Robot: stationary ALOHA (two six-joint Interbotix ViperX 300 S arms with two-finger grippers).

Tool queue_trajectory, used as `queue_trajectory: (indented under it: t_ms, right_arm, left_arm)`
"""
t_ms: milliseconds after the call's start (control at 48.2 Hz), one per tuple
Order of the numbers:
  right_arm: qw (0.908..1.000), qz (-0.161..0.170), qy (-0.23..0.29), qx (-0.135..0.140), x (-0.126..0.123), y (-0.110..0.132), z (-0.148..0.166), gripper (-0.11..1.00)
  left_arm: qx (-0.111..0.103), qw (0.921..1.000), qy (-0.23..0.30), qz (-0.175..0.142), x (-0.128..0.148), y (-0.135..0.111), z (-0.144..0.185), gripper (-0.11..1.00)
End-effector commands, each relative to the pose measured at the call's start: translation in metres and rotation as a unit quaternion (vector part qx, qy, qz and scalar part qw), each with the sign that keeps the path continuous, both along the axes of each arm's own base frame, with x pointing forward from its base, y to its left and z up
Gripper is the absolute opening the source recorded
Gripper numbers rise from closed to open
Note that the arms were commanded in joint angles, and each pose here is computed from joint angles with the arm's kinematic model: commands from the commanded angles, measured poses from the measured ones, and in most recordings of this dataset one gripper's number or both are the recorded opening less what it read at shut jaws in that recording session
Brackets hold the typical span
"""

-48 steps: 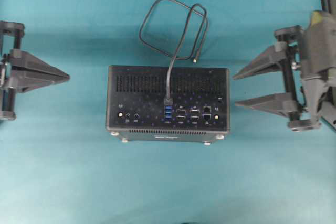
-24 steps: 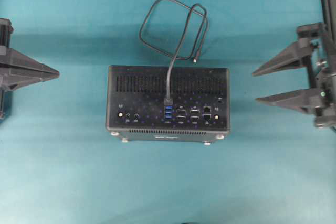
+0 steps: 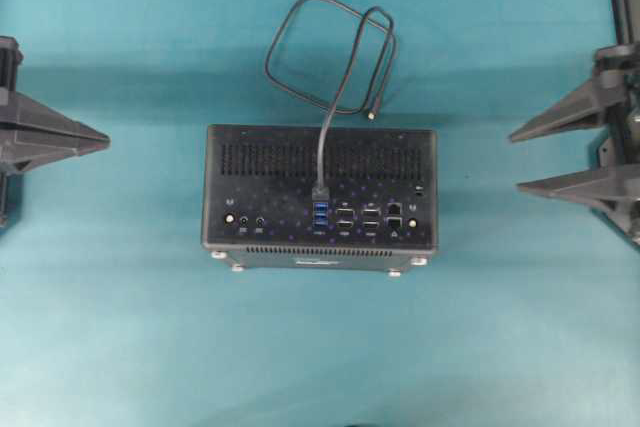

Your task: Insert the USB into the PC box with both arms.

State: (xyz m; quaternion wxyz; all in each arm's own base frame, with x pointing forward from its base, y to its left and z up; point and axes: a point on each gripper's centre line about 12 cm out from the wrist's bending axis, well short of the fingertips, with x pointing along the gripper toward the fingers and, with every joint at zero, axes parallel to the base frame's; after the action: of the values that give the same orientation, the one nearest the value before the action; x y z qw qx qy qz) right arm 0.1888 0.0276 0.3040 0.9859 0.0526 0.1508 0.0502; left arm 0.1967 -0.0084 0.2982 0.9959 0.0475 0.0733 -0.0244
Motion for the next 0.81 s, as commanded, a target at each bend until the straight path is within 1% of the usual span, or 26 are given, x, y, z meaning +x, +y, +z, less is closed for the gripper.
queue_trajectory:
  t_ms: [0,166,456,580,788]
  right_arm:
    - [0.9999,-0.001,-0.014,0.002,-0.004,-0.001,0.004,0.66]
    - [0.9997,-0.005,-0.024,0.004,-0.014,-0.004,0.0,0.66]
    - [0.9992,-0.017,-0.034,0.008,-0.029,-0.011,-0.014,0.66]
    - [0.9992,-0.017,-0.034,0.008,-0.032,-0.011,-0.018,0.66]
    - [0.9992,-0.018,-0.034,0.009,-0.032,-0.011,-0.019,0.66]
  left_arm:
    - [0.001,0.9999,-0.014,-0.001,-0.001,0.0,0.007,0.0]
    - [0.0,0.9999,-0.017,0.0,-0.005,0.0,0.005,0.0]
    - [-0.023,0.9996,-0.015,0.002,-0.015,0.0,-0.007,0.0]
    - [-0.024,0.9995,-0.02,0.002,-0.02,0.001,-0.009,0.0]
    - [-0.023,0.9996,-0.015,0.003,-0.02,0.001,-0.011,0.0]
